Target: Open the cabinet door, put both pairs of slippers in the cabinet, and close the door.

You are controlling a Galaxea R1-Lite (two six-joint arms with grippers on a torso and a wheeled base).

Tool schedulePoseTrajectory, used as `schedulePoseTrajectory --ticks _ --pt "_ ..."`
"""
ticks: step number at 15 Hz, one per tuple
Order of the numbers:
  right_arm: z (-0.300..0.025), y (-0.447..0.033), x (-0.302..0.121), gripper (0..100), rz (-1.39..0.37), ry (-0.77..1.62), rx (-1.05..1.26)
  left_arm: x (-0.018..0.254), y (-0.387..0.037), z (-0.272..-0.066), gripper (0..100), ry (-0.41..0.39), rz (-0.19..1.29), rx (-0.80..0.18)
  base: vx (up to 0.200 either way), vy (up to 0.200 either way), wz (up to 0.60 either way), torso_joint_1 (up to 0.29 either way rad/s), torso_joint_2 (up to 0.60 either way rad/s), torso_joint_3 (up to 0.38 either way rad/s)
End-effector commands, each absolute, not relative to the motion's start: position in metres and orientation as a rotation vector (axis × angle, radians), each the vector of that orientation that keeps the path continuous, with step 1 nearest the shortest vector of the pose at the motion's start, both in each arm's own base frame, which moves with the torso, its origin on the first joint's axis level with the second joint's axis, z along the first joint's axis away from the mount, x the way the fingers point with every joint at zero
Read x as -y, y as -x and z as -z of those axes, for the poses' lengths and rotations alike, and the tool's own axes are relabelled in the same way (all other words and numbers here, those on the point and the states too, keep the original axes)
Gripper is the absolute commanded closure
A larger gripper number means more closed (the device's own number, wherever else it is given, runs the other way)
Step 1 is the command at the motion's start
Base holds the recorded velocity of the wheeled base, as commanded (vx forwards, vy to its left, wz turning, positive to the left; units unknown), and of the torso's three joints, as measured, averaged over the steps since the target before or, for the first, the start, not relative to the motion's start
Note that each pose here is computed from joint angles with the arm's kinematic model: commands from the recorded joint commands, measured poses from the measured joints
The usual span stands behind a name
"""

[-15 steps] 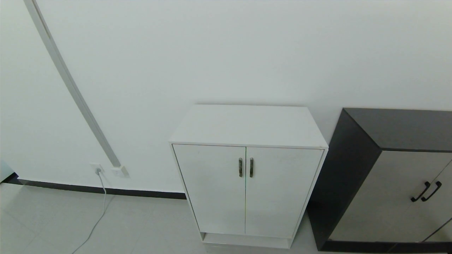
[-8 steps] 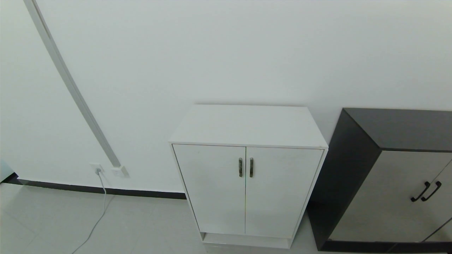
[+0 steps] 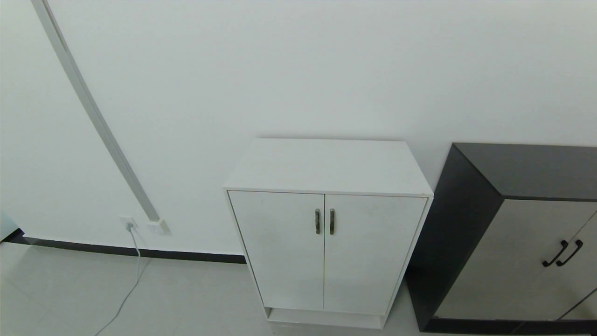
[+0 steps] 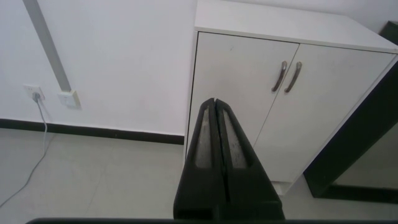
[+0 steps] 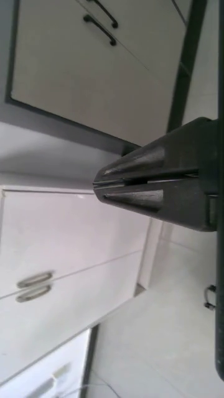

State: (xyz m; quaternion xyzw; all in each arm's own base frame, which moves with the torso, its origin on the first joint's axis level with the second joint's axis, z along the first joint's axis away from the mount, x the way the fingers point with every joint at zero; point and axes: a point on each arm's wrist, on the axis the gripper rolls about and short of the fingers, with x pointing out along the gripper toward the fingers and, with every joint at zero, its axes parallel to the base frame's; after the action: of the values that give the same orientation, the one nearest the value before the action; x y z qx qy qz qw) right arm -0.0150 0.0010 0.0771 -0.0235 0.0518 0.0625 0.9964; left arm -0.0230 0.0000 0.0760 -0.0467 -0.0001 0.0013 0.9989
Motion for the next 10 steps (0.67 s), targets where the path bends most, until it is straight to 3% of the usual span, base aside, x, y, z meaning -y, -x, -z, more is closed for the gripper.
schedulePoseTrajectory --ticks 1,10 --pt "-0.0763 0.0187 -0.0012 100 -0.101 0.048 -0.056 0.0000 0.0230 -0.0760 100 0.094 -0.003 0.000 0.000 0.000 0.00 0.000 0.00 0.000" --pt "-0.0761 0.0228 -0.0003 100 -0.017 -0.034 0.006 0.0000 0.0230 -0.0760 100 0.094 -0.003 0.000 0.000 0.000 0.00 0.000 0.00 0.000"
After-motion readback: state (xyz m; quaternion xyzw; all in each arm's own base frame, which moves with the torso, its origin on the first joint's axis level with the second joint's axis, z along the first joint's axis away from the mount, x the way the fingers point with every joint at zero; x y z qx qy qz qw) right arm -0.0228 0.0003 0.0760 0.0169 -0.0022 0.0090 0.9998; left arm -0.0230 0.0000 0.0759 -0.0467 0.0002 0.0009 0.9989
